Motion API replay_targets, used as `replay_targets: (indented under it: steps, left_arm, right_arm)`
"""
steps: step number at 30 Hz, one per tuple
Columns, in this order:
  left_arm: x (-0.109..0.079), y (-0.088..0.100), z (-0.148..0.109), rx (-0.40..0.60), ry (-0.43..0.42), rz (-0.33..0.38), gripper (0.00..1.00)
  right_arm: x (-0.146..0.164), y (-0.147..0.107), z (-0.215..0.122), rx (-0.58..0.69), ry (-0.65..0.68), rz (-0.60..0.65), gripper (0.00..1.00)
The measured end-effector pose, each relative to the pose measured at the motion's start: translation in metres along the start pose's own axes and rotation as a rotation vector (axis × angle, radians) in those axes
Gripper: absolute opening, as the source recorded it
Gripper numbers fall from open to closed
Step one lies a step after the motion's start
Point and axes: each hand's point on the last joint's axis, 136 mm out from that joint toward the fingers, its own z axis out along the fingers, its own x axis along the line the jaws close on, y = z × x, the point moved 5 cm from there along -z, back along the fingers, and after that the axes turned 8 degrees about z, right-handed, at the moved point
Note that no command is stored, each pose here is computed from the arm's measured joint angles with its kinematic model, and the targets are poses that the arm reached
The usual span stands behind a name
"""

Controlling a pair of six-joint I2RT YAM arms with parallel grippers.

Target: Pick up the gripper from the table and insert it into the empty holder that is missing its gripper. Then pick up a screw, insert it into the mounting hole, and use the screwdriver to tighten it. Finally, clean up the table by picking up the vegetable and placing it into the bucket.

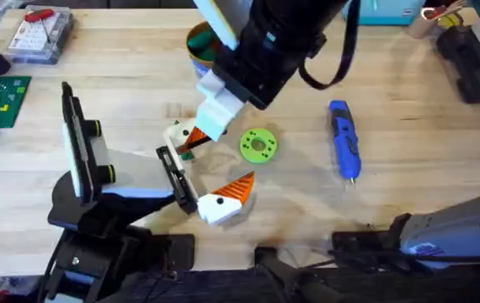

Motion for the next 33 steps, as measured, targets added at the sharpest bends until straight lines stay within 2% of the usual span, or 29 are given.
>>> replay_targets:
  steps: [4,23,24,25,29,30,31,33]
  left_arm:
    - [0.0000,0.0000,0.0000,0.000,0.000,0.000,0.986]
    - [0.0000,0.0001,0.0000,0.000,0.000,0.000,0.986]
    - [0.0000,0.0001,0.0000,0.000,0.000,-0.002,0.934]
    - [0.0000,0.0001,0.0000,0.000,0.000,-0.001,0.809]
    - [0.0000,0.0001,0.0000,0.000,0.000,0.000,0.189]
    - [0.0000,0.0000,0.0000,0.000,0.000,0.003,0.068]
    - [0.0000,0.0001,0.0000,0.000,0.000,0.004,0.020]
    - [0.0000,0.0001,0.0000,0.000,0.000,0.003,0.007]
  right_arm:
    - [-0.0014,-0.0090,-0.0002,0.046,-0.007,0.001,0.995]
    - [-0.0053,-0.0056,-0.0002,0.031,-0.009,0.013,0.995]
    - [-0.0053,-0.0056,-0.0002,0.031,-0.009,0.013,0.995]
    - [-0.0053,-0.0056,-0.0002,0.031,-0.009,0.013,0.995]
    - [-0.0053,-0.0056,-0.0002,0.031,-0.009,0.013,0.995]
    - [-0.0053,-0.0056,-0.0002,0.031,-0.009,0.013,0.995]
    - [-0.0053,-0.0056,-0.0002,0.031,-0.009,0.013,0.995]
    - [-0.0053,-0.0056,-0.0002,0.031,-0.009,0.013,0.995]
